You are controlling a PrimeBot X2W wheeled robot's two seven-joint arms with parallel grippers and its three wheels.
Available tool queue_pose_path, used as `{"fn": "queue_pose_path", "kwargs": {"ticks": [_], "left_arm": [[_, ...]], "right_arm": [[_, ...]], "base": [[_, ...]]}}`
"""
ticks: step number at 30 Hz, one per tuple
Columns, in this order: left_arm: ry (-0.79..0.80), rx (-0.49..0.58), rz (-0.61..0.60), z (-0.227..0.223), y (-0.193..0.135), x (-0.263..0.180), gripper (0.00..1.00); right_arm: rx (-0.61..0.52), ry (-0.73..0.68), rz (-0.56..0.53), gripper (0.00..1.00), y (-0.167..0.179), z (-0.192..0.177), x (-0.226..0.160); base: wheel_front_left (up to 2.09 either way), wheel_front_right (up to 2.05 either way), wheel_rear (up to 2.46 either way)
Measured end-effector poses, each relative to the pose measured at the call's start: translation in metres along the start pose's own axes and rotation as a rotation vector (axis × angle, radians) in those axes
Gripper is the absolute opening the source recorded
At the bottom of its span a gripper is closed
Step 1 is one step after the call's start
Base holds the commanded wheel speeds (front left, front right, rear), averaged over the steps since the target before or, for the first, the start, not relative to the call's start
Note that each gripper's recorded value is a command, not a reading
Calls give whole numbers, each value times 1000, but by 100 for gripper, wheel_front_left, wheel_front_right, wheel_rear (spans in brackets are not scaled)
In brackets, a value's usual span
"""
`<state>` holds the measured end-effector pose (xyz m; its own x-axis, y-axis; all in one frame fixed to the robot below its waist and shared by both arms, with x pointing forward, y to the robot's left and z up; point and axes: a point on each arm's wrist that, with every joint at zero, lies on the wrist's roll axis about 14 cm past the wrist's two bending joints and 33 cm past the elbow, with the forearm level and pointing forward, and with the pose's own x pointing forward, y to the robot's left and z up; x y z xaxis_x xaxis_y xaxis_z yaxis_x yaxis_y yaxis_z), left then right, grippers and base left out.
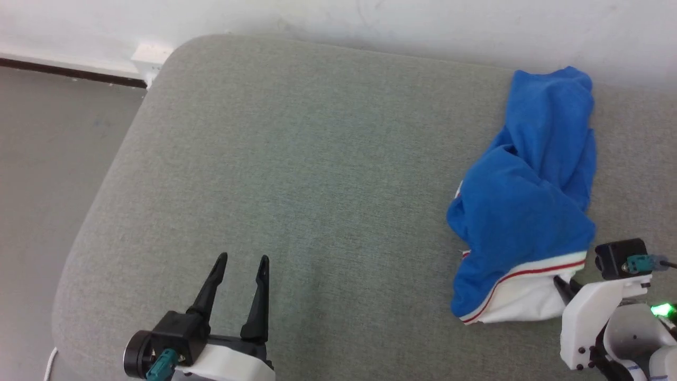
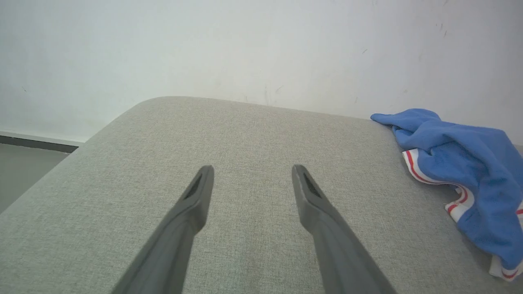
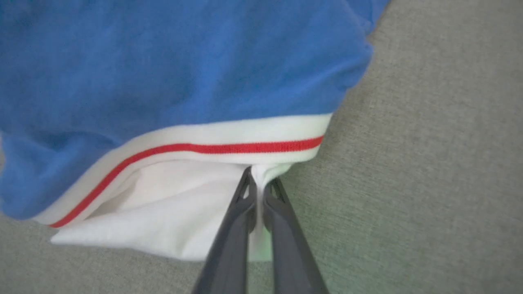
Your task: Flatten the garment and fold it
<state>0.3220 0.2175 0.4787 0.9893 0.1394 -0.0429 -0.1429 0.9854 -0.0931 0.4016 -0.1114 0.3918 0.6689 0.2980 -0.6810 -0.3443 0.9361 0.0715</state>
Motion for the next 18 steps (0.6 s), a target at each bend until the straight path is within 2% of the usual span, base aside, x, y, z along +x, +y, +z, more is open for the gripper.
{"fn": "queue_pose_path", "kwargs": {"ticks": [3, 7, 11, 15, 18], "left_arm": [[-2, -3, -9, 0, -3, 3, 100], [-6, -4, -34, 1, -9, 9, 100], [-12, 7, -68, 2, -16, 17, 100], [-15, 6, -113, 3, -29, 24, 100], [-12, 1, -139, 2, -37, 28, 100]], "right_arm": [[-8, -65, -12, 0, -4, 20, -8], [-28, -207, -50, 0, -17, 70, -28], [-27, -336, -170, 0, -57, 113, -63], [37, -358, -364, 0, -121, 110, -102], [101, -313, -523, 0, -169, 80, -130]], "base": [[0, 0, 0], [0, 0, 0], [0, 0, 0], [0, 0, 0], [0, 0, 0]]}}
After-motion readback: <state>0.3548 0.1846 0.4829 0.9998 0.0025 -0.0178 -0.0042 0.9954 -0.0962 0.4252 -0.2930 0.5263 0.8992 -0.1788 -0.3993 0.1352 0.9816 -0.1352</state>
